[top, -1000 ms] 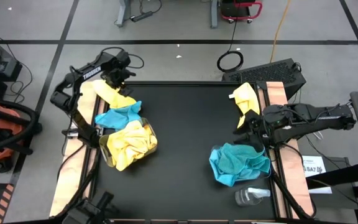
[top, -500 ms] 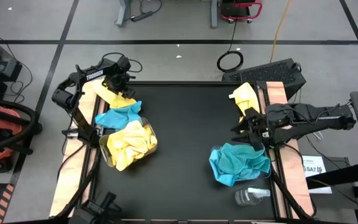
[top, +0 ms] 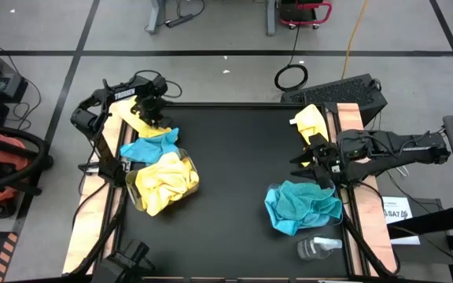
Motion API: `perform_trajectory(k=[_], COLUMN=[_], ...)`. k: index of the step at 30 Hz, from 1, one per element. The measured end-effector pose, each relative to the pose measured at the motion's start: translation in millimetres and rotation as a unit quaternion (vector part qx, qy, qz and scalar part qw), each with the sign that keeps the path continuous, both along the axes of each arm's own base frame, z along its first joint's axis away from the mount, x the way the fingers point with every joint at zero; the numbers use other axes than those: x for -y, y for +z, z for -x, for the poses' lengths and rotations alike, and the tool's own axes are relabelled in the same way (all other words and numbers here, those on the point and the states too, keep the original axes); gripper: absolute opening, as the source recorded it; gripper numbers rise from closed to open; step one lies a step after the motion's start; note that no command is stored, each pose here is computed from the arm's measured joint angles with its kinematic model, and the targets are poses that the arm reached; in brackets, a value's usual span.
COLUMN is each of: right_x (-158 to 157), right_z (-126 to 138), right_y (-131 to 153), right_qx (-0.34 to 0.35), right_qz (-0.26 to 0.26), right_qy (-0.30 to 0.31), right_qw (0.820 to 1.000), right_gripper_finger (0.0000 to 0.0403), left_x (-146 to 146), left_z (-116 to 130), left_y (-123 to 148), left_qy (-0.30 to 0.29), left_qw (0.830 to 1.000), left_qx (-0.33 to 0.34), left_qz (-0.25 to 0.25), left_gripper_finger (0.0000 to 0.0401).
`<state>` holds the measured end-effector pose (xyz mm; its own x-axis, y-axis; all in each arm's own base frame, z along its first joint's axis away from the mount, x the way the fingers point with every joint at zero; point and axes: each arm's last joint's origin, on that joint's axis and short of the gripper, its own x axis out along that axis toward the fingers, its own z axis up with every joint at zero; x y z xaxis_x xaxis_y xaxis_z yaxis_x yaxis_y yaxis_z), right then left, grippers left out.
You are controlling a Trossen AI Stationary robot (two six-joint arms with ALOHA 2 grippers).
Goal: Sort microfiber towel by color & place in baskets
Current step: Put the yellow microfiber towel into the left transparent bin
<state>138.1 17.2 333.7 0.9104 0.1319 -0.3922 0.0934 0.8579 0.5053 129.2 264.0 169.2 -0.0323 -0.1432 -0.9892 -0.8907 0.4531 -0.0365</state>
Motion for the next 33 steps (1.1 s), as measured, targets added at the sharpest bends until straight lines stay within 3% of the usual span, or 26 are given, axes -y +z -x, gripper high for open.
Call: perform_trajectory(k=[6,11,16,22,28,33], right_x=[0,0,0,0,1,10], right_z=[-2,-4,-5,-9,-26,-53], right_y=[3,4,5,7,3,-7], right_qx=[0.018,0.024,0.032,0.044,0.045,0.027], right_qz=[0.006,0.014,0.017,0.020,0.063,0.098], right_qy=[0.003,-0.007,-0.005,-0.004,-0.003,-0.031], right_qw=[1.000,1.000,0.999,0.999,0.997,0.994], right_gripper_finger=[0.0249,0.0249,0.0249,0.0249,0.0249,0.0249], left_x=[6,11,8,12,28,44], left_z=[-2,-11,-22,-36,-49,-63], left_y=[-21,-18,15,77,136,179], left_qy=[-0.052,-0.095,-0.120,-0.142,-0.163,-0.186], left_qw=[0.994,0.991,0.992,0.988,0.975,0.954], left_qx=[-0.029,-0.025,-0.003,0.044,0.095,0.161], left_qz=[0.087,0.092,0.044,-0.038,-0.113,-0.170], left_gripper_finger=[0.0025,0.0005,0.0003,0.0002,0.0001,0.0001])
